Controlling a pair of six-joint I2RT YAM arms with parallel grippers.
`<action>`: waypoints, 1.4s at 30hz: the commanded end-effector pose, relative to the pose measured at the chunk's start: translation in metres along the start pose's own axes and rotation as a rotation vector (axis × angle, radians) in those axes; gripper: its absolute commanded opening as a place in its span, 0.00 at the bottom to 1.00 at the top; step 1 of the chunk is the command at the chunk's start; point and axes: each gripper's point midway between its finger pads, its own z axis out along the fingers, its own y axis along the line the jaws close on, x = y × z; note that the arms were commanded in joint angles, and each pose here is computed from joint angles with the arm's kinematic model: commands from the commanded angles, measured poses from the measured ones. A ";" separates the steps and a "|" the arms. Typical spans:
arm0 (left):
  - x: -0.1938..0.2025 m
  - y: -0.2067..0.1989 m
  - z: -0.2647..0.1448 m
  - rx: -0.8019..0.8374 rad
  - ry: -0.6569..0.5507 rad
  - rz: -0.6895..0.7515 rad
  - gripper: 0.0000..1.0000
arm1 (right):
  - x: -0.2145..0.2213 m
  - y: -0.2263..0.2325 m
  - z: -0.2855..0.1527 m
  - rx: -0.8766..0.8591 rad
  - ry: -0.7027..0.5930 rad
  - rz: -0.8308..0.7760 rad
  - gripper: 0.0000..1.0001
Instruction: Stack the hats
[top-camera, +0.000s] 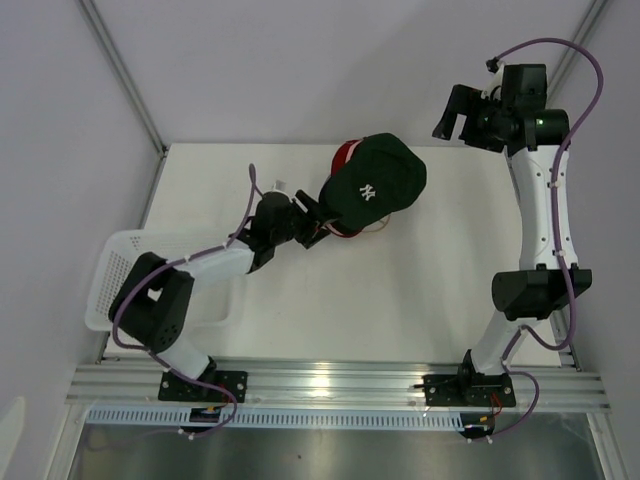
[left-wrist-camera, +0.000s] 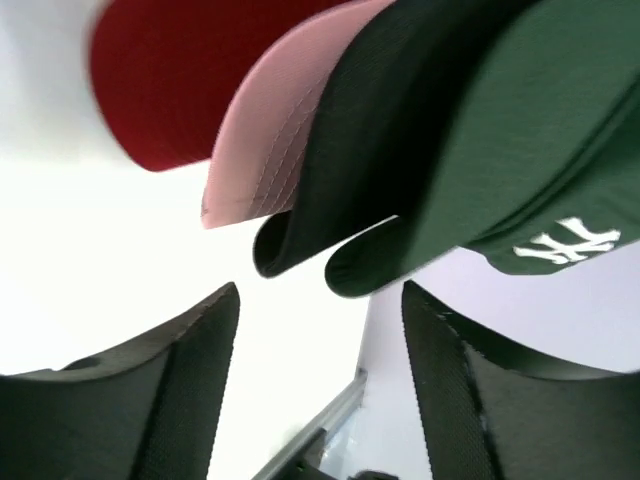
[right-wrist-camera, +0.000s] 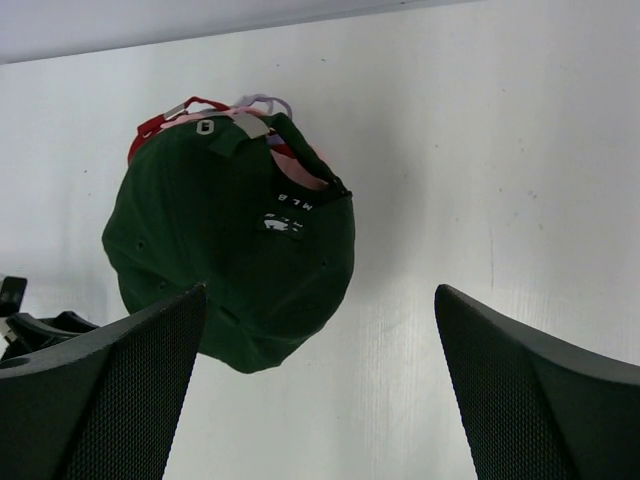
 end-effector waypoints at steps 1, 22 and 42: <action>-0.030 -0.024 -0.032 -0.011 -0.138 0.165 0.71 | -0.008 0.019 -0.014 -0.072 -0.043 -0.025 1.00; -0.084 -0.107 -0.228 -0.176 -0.242 0.952 1.00 | 0.001 0.023 -0.092 -0.007 -0.168 -0.008 1.00; -0.099 -0.035 -0.267 -0.259 -0.337 0.739 0.99 | 0.054 0.018 -0.112 -0.072 -0.283 0.065 1.00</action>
